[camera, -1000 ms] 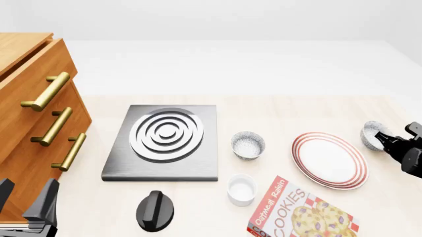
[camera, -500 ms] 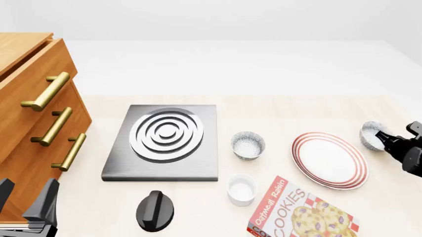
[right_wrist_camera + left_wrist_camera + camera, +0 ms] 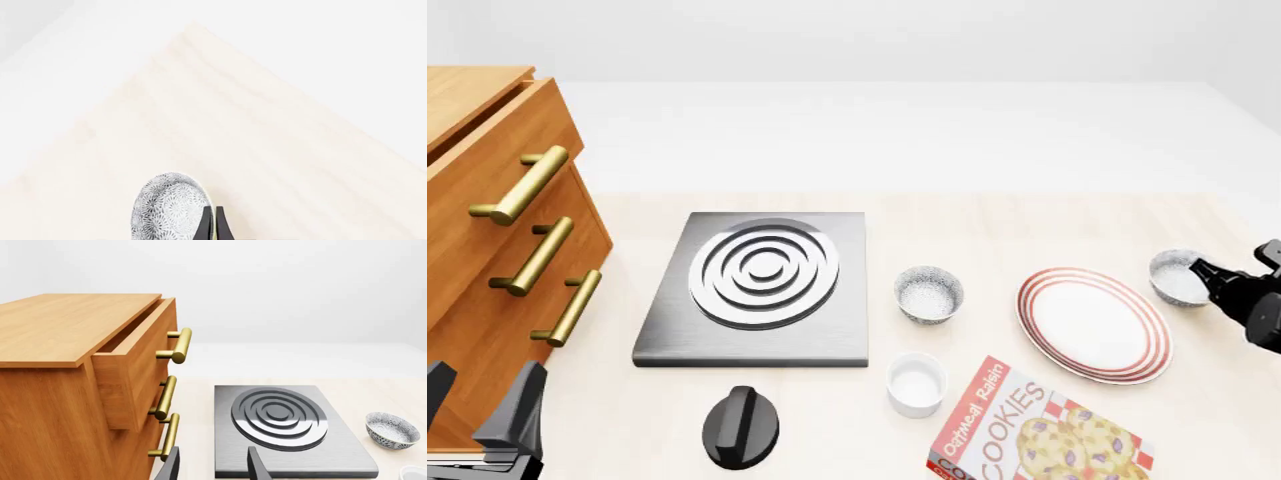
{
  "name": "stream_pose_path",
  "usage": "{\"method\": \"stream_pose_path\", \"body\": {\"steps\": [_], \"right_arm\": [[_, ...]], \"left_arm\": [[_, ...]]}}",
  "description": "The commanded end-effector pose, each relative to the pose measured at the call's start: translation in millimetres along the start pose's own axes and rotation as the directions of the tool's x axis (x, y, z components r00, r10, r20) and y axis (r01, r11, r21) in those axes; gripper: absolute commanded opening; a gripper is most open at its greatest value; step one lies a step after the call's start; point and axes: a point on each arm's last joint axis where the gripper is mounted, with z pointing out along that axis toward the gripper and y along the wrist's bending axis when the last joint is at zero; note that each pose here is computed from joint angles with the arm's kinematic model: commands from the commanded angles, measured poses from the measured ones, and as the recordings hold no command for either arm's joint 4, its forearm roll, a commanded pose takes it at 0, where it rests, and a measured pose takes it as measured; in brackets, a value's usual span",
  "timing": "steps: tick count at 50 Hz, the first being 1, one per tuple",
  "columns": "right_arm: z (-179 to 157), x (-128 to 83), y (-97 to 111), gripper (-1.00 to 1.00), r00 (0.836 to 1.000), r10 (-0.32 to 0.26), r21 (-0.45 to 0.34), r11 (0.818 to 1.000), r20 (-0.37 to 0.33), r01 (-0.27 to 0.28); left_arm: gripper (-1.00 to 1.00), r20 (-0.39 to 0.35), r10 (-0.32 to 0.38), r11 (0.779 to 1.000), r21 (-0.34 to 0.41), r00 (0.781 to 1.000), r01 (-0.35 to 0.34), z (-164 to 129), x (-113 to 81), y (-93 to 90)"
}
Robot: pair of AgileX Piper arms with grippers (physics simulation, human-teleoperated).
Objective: Pick the akita bowl next to the plate and place it on the plate.
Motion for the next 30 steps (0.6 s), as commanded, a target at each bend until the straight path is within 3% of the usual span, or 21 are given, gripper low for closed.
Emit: {"method": "stream_pose_path", "body": {"steps": [1, 30], "right_arm": [[-7, -6, 4, -1.00, 1.000, 0.011, -0.008, 1.000, 0.008, -0.011], [-24, -17, 19, -1.00, 0.999, 0.031, -0.041, 0.999, 0.028, -0.030]], "left_arm": [[1.00, 0.000, 0.000, 1.000, 0.000, 1.000, 0.000, 0, 0.0, 0.0], [1.00, 0.000, 0.000, 1.000, 0.000, 1.000, 0.000, 0, 0.0, 0.0]]}}
